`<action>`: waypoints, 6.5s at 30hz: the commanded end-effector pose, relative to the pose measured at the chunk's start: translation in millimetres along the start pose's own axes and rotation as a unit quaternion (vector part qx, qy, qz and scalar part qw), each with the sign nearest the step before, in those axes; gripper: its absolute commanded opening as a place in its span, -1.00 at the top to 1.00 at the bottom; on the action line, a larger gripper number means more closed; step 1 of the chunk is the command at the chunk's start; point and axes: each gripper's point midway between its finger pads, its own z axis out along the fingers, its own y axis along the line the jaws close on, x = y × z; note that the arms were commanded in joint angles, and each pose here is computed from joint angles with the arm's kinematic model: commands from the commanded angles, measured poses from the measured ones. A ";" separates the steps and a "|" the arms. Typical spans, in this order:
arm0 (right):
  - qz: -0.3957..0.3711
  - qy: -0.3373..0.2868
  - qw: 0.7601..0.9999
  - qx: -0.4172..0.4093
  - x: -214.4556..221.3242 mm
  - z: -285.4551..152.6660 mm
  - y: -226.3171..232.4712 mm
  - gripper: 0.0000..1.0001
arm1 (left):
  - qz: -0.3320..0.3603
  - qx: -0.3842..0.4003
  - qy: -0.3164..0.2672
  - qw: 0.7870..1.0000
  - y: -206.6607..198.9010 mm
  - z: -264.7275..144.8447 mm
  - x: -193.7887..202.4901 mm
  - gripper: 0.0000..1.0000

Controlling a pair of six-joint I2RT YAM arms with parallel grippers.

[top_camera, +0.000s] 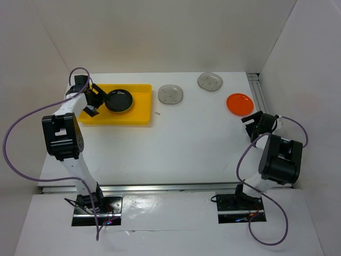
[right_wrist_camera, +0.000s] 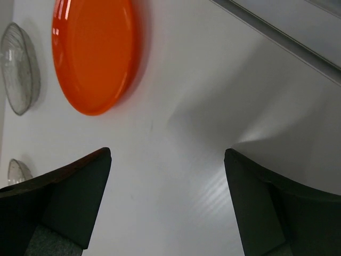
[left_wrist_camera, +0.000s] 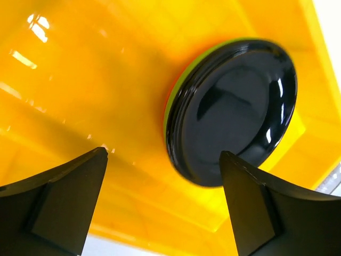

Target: Place the plates into the plastic bin on the countertop

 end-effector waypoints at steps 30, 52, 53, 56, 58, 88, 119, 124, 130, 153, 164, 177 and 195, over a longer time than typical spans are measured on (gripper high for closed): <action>-0.016 0.105 0.977 0.184 66.5 83.0 -27.3 0.39 | 0.054 -0.041 -0.088 0.994 -44.9 -103.3 -14.7 -1.00; -0.122 0.102 0.982 -0.098 42.0 -33.7 120.8 1.00 | 0.261 0.249 0.065 0.931 -189.6 -140.9 130.0 -1.00; -0.134 0.111 0.977 -0.126 48.1 -42.3 130.1 1.00 | 0.266 0.266 0.072 0.924 -196.3 -145.6 137.6 -1.00; -0.162 0.146 0.954 -0.207 67.7 -70.3 155.9 1.00 | 0.303 0.295 0.109 0.900 -208.8 -146.2 175.7 -1.00; -0.160 0.172 0.939 -0.253 74.1 -87.9 170.7 1.00 | 0.324 0.296 0.130 0.889 -211.5 -141.9 203.3 -1.00; -0.159 0.256 0.872 -0.385 162.8 -148.7 240.7 -0.46 | 0.324 0.239 0.140 0.905 -200.2 -99.6 232.9 1.00; -0.225 0.271 0.903 -0.247 221.2 3.6 187.2 -1.00 | 0.004 0.028 -0.031 0.999 -33.8 -17.0 -14.0 0.00; -0.216 0.292 0.906 -0.215 231.9 49.4 196.3 -1.00 | 0.004 0.016 -0.029 0.999 -25.9 -21.9 -14.8 -0.66; -0.250 0.318 0.899 -0.165 264.1 80.5 196.4 -0.64 | 0.001 0.032 -0.043 0.999 -28.9 -50.5 -20.7 -1.00; -0.290 0.234 0.923 -0.100 233.6 42.4 220.2 1.00 | 0.227 0.176 0.049 0.957 -165.7 -115.1 90.4 -1.00; -0.245 0.231 0.875 -0.348 194.3 -124.1 251.5 1.00 | 0.318 0.261 0.148 0.899 -201.6 -112.0 194.1 -1.00; -0.210 0.263 0.843 -0.420 192.9 -148.1 279.9 0.92 | 0.344 0.246 0.160 0.892 -201.9 -103.0 221.1 0.91; -0.239 0.123 0.960 -0.080 79.7 2.3 147.8 -1.00 | 0.040 0.043 -0.064 0.996 -58.1 -62.9 -0.5 1.00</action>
